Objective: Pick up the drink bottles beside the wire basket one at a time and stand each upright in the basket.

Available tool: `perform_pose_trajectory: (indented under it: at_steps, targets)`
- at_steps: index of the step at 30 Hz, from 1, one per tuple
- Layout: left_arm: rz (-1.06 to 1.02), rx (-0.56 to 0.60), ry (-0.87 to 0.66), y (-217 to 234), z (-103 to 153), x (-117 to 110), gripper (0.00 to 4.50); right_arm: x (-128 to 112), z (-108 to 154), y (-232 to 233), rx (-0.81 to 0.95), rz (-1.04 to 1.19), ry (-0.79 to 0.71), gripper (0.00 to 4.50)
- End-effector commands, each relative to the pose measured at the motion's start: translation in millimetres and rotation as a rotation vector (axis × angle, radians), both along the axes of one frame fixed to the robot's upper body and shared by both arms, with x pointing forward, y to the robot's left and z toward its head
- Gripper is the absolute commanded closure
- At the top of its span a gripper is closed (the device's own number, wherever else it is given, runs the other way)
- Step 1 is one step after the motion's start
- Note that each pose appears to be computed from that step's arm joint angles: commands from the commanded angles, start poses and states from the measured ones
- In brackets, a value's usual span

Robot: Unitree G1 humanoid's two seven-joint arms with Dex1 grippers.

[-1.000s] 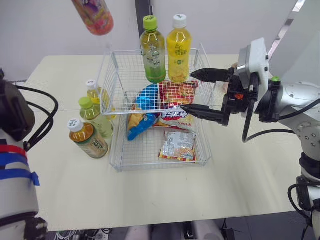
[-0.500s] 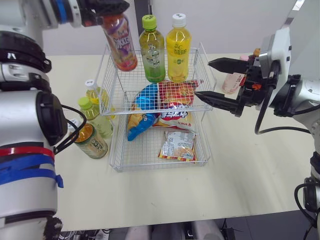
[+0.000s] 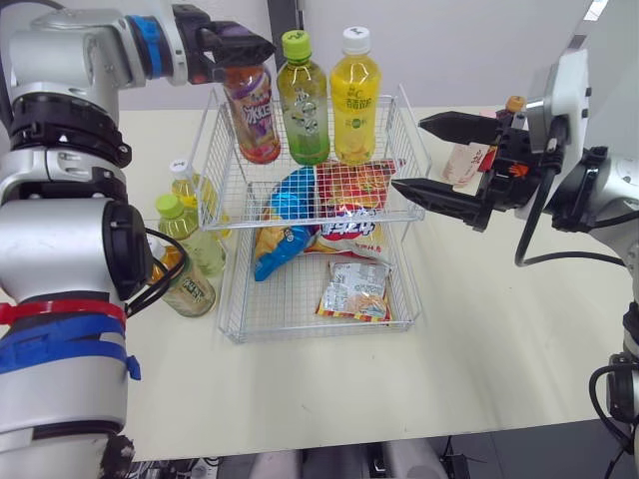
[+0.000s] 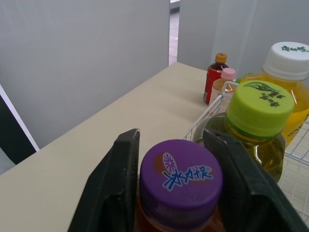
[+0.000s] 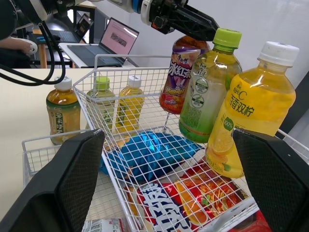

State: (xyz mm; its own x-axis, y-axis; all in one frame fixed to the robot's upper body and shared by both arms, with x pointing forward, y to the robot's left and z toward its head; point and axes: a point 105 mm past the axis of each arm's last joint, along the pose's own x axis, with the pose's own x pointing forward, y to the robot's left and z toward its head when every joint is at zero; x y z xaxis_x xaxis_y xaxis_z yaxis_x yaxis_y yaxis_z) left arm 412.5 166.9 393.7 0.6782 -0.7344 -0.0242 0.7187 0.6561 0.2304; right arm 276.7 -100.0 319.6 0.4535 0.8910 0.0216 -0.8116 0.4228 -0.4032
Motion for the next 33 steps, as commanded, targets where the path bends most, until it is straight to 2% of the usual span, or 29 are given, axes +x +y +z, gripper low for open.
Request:
perform_pose_trajectory:
  at_steps: [1, 4, 11, 19, 21, 26, 33]
  targets:
    - [-0.04, -0.004, -0.081, -1.6, 23.8, -13.7, 0.92, -6.1, 11.5, -3.7, 0.004, -0.007, -0.053, 0.0]
    - [-0.035, -0.01, -0.101, 3.9, 32.4, -19.4, 0.03, -6.1, 11.5, -3.8, 0.004, -0.006, -0.052, 0.0]
    - [0.044, -0.044, -0.199, 43.2, 64.8, -48.5, 0.03, -4.0, 11.6, -3.3, 0.007, -0.001, -0.057, 0.0]
    - [0.141, -0.013, -0.192, 87.4, 56.5, -86.3, 0.03, 1.6, 12.8, 0.0, 0.001, 0.028, -0.071, 0.0]
    - [0.144, 0.004, -0.176, 98.4, 47.0, -101.6, 0.03, 2.5, 12.0, 0.1, -0.005, 0.034, -0.07, 0.0]
    - [0.259, 0.067, -0.057, 134.1, 0.4, -131.1, 0.03, -2.0, 5.9, 2.2, -0.03, 0.098, -0.05, 0.0]
    - [0.353, 0.03, 0.063, 158.3, -62.5, -170.7, 0.03, -19.8, -4.3, 15.6, -0.087, 0.309, 0.008, 0.0]
